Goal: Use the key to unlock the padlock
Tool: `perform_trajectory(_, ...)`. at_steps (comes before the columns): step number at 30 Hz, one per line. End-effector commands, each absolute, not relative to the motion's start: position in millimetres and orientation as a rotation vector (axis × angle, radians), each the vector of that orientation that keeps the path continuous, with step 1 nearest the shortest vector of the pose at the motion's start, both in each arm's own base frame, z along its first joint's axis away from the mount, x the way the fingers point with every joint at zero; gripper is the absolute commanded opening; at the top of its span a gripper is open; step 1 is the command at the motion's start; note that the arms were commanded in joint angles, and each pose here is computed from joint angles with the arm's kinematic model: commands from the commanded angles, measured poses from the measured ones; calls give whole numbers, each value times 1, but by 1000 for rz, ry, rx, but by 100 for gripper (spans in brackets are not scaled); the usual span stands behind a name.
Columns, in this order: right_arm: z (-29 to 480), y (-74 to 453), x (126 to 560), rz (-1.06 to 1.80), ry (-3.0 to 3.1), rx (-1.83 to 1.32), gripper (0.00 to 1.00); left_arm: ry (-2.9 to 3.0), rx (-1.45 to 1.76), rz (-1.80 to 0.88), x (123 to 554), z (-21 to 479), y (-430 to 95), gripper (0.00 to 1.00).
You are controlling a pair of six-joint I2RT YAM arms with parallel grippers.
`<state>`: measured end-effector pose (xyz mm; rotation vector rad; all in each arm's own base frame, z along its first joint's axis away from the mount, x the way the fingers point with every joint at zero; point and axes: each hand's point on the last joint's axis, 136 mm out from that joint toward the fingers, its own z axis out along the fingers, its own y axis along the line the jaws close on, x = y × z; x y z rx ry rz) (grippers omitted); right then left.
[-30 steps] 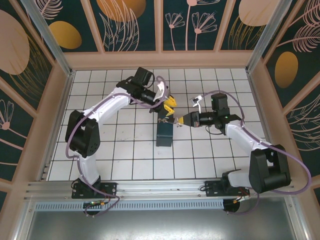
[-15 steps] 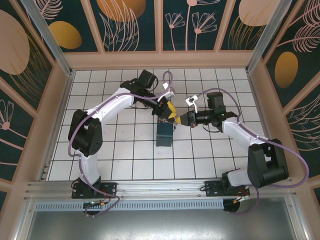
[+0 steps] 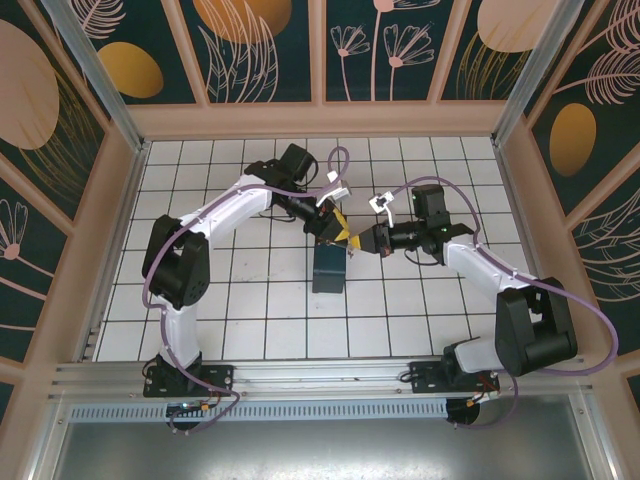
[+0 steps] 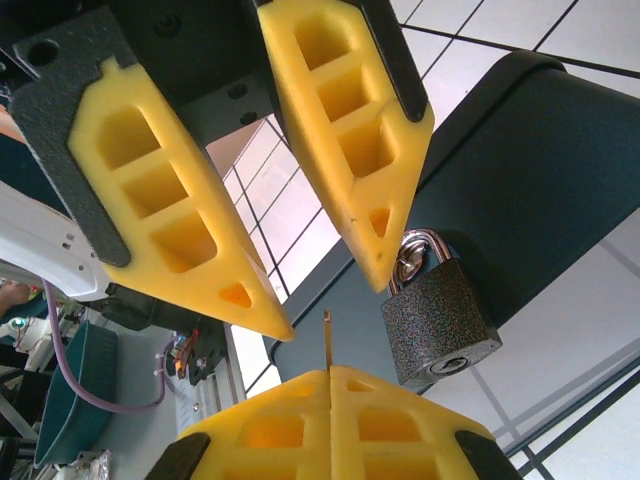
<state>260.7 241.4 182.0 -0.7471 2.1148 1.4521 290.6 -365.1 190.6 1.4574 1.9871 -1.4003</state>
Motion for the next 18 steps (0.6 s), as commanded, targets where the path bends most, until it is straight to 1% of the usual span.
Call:
perform_trajectory(1, 193, 245, 261, 1451, 2062, -782, 0, 1988, 1481, -1428, 284, 188, -366, 27)
perform_trajectory(4, 194, 246, 261, 1457, 2061, -786, 0, 1979, 1490, -1438, 282, 188, -369, 27)
perform_trajectory(9, 196, 247, 262, 1457, 2055, -790, 0, 1972, 1511, -1457, 278, 186, -374, 22)
perform_trajectory(12, 195, 247, 262, 1456, 2058, -788, 0, 1967, 1516, -1467, 278, 185, -375, 16)
perform_trajectory(15, 193, 246, 262, 1454, 2064, -783, 0, 1944, 1525, -1496, 275, 189, -376, 1)
perform_trajectory(18, 191, 245, 263, 1443, 2070, -777, 0, 1916, 1535, -1539, 271, 194, -376, 0)
